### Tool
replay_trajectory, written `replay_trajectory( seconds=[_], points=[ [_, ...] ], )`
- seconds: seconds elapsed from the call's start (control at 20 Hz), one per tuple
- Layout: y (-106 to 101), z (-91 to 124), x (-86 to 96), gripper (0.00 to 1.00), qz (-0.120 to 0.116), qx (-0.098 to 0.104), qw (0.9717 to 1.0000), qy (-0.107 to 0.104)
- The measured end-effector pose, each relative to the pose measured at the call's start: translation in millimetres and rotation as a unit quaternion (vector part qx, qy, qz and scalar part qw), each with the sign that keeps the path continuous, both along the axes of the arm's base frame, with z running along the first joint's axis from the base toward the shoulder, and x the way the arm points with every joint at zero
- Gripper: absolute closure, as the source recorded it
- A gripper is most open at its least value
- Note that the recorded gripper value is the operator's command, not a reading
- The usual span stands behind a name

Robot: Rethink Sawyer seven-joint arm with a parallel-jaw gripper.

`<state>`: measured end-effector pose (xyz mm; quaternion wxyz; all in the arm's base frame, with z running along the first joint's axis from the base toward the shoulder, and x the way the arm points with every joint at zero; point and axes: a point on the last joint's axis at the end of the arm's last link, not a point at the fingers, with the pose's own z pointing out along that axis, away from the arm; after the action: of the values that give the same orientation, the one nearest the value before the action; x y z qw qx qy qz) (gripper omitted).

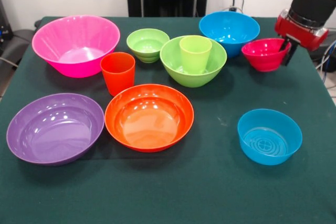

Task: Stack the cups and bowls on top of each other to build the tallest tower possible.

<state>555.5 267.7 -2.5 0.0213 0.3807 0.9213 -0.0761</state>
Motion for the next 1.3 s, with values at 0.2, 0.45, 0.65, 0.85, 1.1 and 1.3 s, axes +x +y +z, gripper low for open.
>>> replay_trajectory(
  seconds=[0.2, 0.45, 0.65, 0.85, 1.1, 1.3],
  points=[
    [-5.5, 21.5, 10.6, 1.00, -0.013, 0.012, 0.9997, 0.014],
    [-22.3, 59.8, 34.7, 1.00, -0.018, 0.008, 0.9984, 0.053],
    [-38.0, 87.5, 56.7, 1.00, -0.021, -0.001, 0.9975, 0.067],
    [-58.7, 112.1, 79.1, 1.00, -0.025, -0.014, 0.9981, 0.055],
    [-94.5, 129.2, 95.3, 1.00, -0.038, -0.029, 0.9981, 0.040],
    [-115.1, 134.9, 98.2, 1.00, -0.042, -0.038, 0.9976, 0.038]
  ],
)
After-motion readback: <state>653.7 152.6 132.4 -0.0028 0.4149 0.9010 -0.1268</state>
